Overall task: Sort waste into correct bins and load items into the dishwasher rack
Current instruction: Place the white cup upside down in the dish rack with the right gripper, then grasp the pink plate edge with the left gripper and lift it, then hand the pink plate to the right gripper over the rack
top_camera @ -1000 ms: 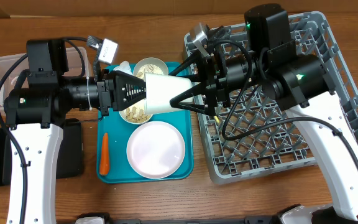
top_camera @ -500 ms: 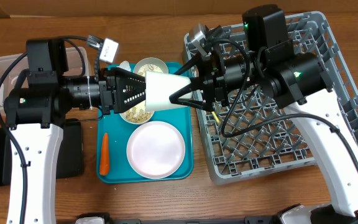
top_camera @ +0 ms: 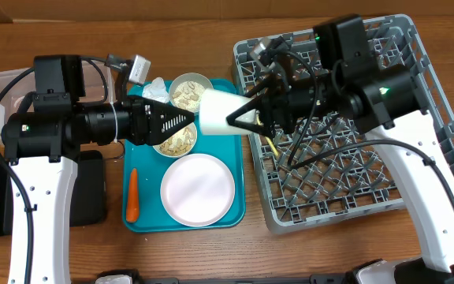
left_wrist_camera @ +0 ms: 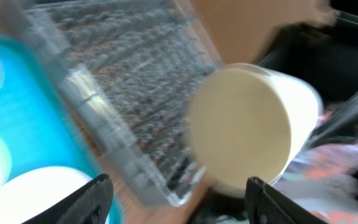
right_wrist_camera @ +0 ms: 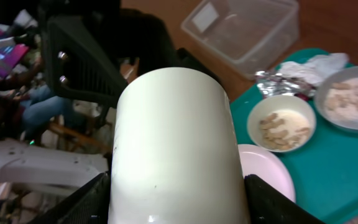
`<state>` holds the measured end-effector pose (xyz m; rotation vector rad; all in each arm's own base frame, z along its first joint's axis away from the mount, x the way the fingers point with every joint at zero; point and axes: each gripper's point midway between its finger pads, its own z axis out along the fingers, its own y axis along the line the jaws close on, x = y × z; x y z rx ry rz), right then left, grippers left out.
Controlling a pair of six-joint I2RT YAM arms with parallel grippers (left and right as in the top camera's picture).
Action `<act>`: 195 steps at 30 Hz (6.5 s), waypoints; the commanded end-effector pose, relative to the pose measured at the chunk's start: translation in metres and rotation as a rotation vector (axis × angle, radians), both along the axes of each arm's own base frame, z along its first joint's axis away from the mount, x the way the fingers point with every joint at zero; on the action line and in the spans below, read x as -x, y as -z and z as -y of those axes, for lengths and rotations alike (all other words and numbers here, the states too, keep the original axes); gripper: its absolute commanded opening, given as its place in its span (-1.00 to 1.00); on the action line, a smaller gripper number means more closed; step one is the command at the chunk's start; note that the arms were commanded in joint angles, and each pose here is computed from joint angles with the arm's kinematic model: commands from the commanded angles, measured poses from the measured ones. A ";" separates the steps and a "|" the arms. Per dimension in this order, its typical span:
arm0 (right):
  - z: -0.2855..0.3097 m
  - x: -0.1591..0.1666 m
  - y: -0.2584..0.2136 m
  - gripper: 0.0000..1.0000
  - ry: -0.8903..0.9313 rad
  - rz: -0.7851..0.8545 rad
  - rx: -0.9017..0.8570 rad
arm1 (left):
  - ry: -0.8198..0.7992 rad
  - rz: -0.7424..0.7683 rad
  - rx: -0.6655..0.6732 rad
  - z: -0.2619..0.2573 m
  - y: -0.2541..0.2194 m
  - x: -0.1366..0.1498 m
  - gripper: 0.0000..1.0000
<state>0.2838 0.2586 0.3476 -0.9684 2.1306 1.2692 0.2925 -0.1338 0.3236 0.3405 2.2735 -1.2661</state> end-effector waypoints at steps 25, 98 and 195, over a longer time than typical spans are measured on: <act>0.310 0.005 0.099 0.11 1.268 -0.615 0.816 | -0.181 -0.134 -0.310 -0.042 0.048 -0.001 0.43; 0.124 0.024 0.018 0.72 0.665 -0.279 0.231 | -0.526 -0.705 -0.691 -0.079 0.309 0.088 -0.30; 0.296 -0.111 0.069 -0.92 1.147 0.195 1.129 | -0.257 -0.233 -0.521 -0.035 0.107 0.017 0.27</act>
